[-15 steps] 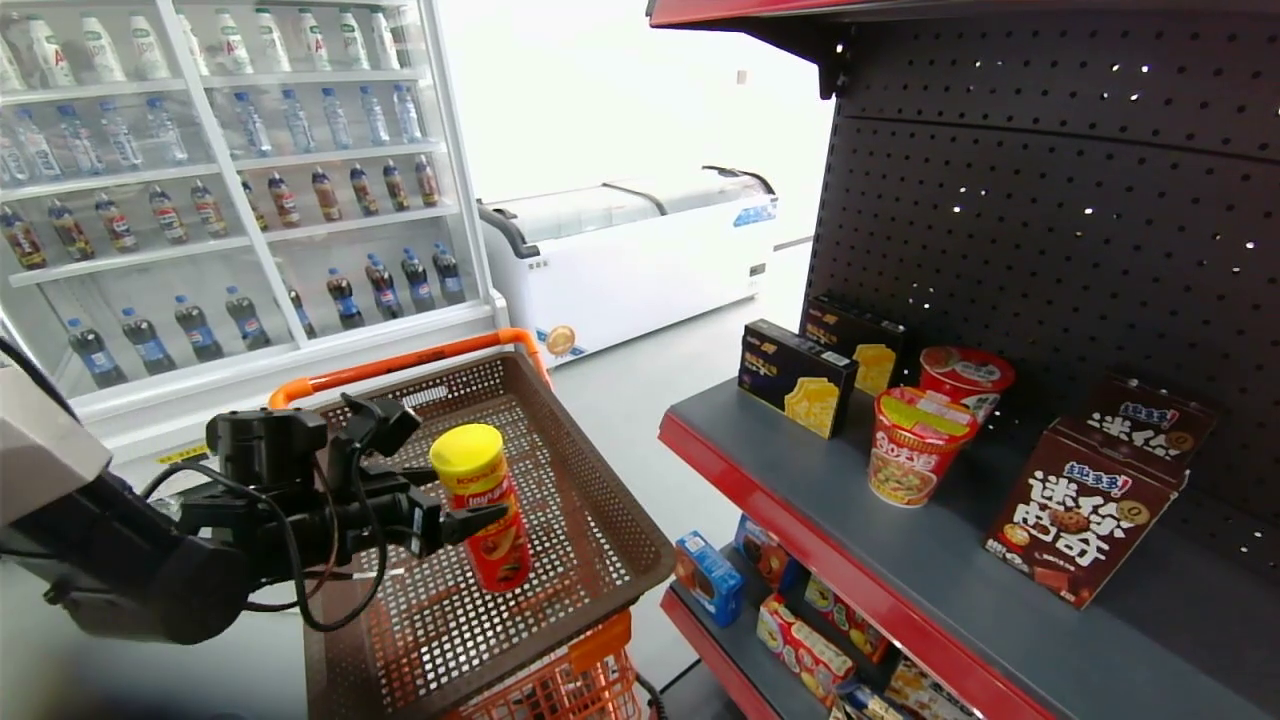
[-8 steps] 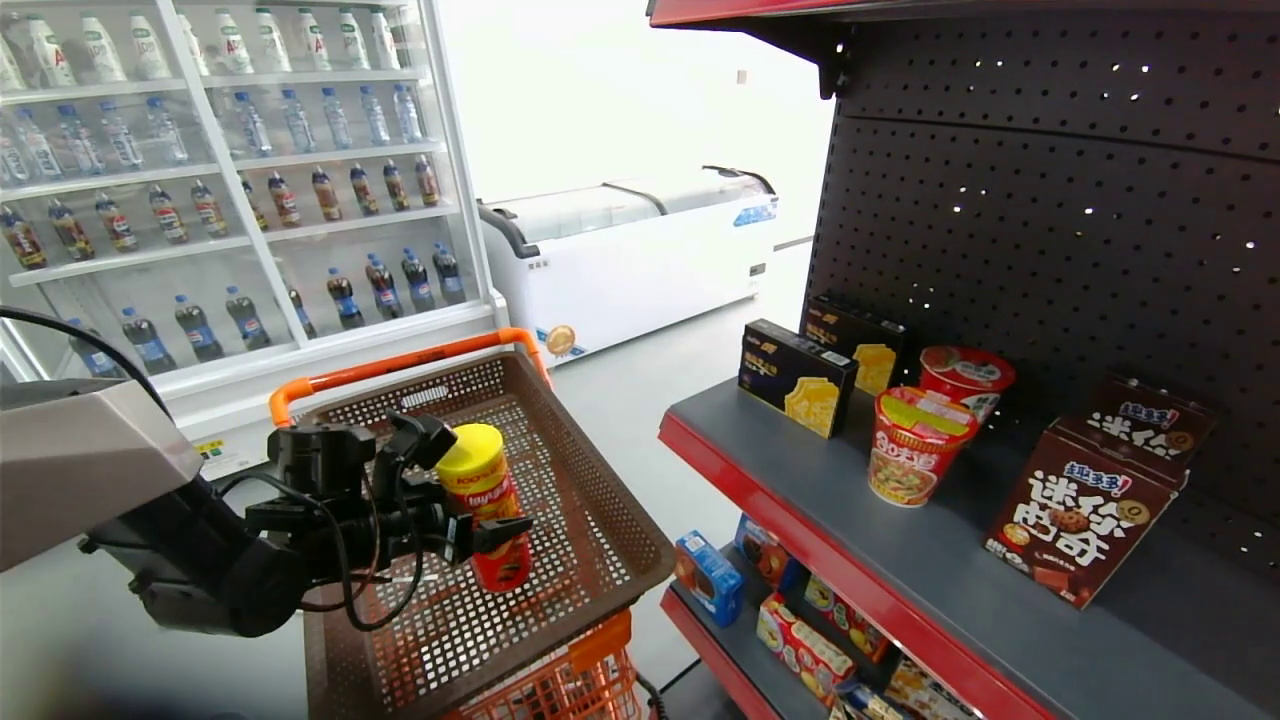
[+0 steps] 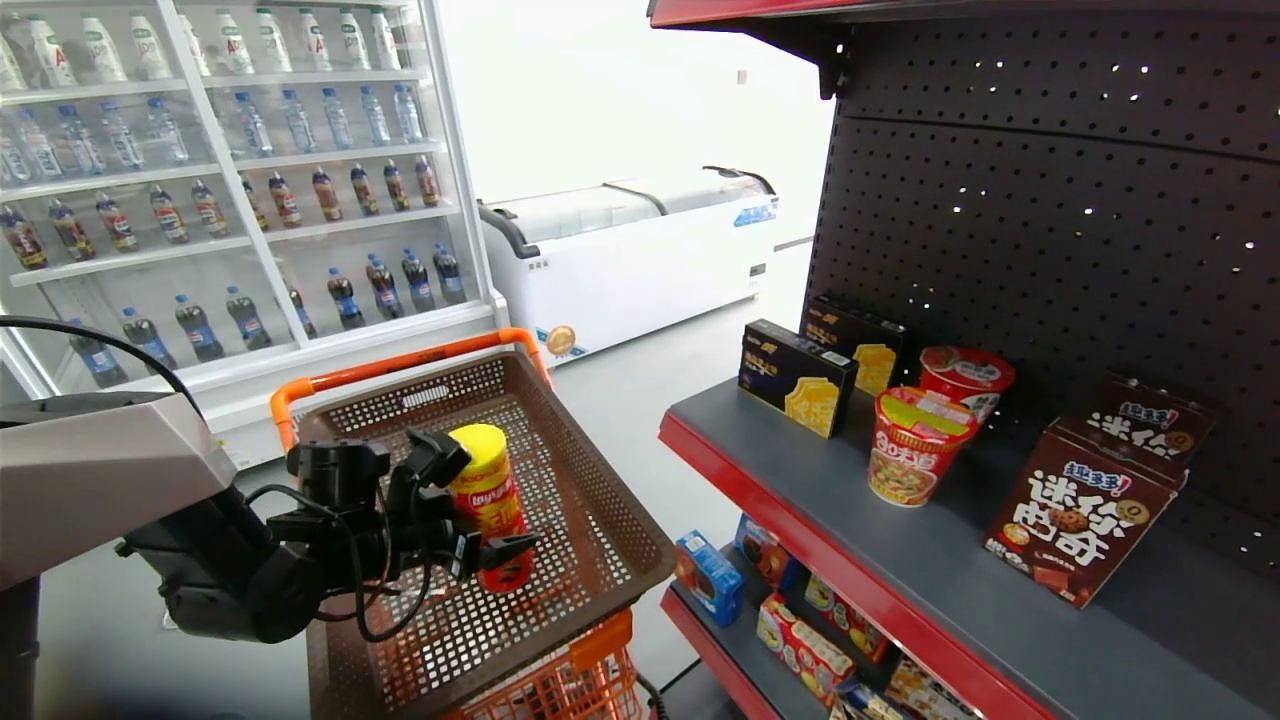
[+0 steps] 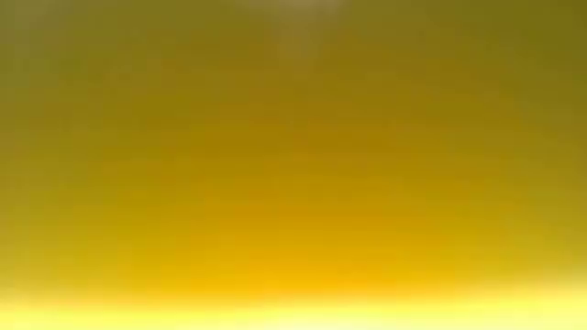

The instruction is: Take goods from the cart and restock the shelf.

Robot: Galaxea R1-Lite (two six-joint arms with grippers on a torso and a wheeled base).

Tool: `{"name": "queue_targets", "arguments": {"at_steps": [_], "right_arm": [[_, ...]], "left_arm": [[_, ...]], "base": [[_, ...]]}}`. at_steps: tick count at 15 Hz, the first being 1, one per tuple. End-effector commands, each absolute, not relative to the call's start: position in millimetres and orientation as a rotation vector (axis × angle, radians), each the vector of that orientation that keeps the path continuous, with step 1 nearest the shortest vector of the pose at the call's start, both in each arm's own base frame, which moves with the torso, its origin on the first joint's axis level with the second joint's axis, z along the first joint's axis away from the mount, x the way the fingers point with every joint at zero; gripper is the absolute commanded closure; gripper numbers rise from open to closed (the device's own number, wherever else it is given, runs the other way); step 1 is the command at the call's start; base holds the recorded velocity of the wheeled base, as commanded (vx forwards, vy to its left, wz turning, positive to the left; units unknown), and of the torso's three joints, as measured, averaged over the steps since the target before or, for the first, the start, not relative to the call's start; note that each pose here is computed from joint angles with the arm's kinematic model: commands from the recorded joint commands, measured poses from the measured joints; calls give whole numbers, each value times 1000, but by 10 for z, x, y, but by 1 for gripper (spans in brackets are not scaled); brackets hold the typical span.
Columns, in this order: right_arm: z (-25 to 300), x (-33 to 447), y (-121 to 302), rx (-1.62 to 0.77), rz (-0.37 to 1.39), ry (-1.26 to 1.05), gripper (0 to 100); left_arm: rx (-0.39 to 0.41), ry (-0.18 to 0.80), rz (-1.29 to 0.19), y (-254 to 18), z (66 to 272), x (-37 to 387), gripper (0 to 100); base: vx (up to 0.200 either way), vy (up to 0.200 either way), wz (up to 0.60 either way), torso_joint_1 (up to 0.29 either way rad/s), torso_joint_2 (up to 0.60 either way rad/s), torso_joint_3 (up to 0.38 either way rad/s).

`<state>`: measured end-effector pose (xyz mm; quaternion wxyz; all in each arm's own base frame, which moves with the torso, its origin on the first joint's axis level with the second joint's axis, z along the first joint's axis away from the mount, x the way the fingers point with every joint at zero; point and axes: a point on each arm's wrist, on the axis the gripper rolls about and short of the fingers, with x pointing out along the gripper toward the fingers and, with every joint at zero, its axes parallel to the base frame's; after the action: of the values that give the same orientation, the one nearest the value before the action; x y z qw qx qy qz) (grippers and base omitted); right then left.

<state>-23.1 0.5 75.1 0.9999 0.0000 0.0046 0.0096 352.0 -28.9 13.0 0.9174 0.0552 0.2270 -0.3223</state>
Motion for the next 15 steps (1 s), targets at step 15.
{"name": "queue_targets", "arguments": {"at_steps": [15], "right_arm": [[751, -230, 5, 0, 21, 9, 0]], "left_arm": [[46, 237, -457, -312, 1766, 2194, 100]], "base": [[0, 0, 0, 0, 0, 0]]}}
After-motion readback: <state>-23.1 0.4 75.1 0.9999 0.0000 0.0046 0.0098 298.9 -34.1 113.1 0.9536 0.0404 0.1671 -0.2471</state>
